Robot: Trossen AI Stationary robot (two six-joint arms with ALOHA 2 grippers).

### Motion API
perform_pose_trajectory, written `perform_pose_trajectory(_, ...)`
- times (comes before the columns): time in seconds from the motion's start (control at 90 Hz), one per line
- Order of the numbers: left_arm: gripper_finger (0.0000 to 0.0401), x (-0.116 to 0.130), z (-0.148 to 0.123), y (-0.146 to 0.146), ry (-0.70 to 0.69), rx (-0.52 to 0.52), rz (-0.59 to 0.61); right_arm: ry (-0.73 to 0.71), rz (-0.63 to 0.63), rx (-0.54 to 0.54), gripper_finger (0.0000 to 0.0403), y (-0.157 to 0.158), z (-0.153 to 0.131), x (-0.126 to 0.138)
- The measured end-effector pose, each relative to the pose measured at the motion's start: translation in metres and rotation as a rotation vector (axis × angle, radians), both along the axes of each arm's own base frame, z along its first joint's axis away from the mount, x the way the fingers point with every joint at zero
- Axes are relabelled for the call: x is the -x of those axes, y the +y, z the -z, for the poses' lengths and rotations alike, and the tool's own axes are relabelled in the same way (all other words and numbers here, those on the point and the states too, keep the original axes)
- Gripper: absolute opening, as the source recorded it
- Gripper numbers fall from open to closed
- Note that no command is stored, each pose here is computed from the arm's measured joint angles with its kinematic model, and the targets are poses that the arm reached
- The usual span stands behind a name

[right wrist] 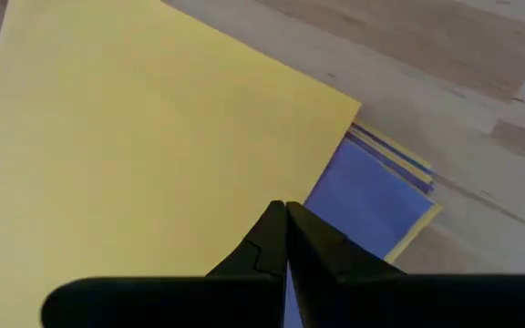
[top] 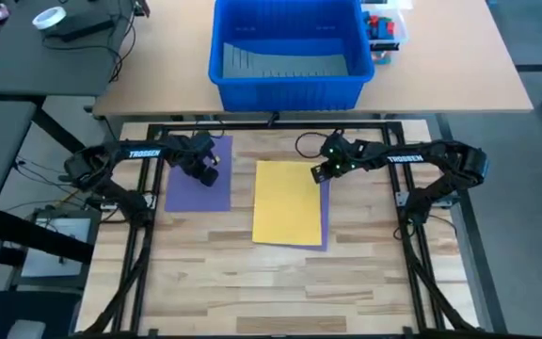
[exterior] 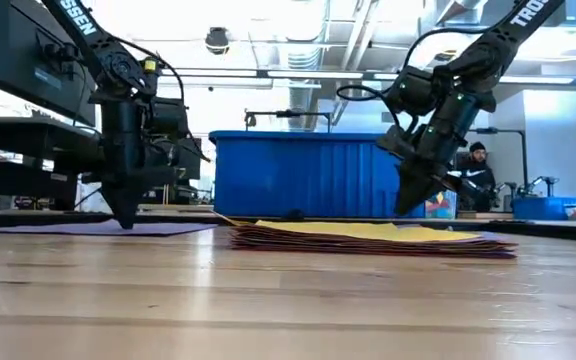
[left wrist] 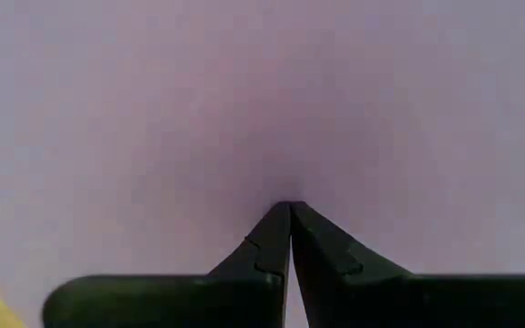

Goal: Organize paper
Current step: Prepare the purple colored paper, then prepare the yellow colored paper

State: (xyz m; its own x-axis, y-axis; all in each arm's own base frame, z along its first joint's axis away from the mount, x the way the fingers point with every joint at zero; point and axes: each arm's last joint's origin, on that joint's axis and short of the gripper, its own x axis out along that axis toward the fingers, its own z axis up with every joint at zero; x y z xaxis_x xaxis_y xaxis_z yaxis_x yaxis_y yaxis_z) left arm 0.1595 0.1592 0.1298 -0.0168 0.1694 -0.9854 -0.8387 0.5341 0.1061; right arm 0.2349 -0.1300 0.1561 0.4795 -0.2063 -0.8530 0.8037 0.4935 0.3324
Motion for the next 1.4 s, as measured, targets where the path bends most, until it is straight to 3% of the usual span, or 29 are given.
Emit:
perform_pose_trajectory(0.1,0.0000,0.001,-0.006,0.006,0.016,0.001,0.019,0.000,0.000,0.000,0.0000,0.000,0.000,0.000)
perform_pose_trajectory(0.244,0.0000,-0.010,-0.040,0.009,-0.023,-0.040,0.045,-0.001,-0.001,-0.001,0.0000,0.000,-0.001,0.001)
perform_pose_trajectory(0.378,0.0000,-0.032,-0.088,0.004,-0.208,-0.145,0.071,-0.001,0.001,-0.019,0.0000,0.004,-0.004,0.001)
perform_pose_trajectory(0.544,0.0000,-0.082,-0.120,-0.014,-0.565,-0.202,0.208,0.046,0.024,-0.074,0.0000,0.012,-0.001,0.004)
perform_pose_trajectory(0.744,0.0000,-0.155,-0.087,-0.046,-0.807,-0.069,0.369,0.070,0.065,-0.113,0.0000,0.017,0.007,0.009)
perform_pose_trajectory(1.044,0.0000,-0.214,-0.022,-0.056,-0.783,0.133,0.443,0.029,0.243,-0.216,0.0000,0.022,0.025,0.019)
perform_pose_trajectory(1.189,0.0000,-0.220,-0.005,-0.058,-0.708,0.187,0.437,0.033,0.223,-0.207,0.0000,0.022,0.025,0.020)
perform_pose_trajectory(1.4,0.0000,-0.202,0.005,-0.062,-0.470,0.233,0.434,0.074,0.169,-0.189,0.0000,0.019,0.027,0.025)
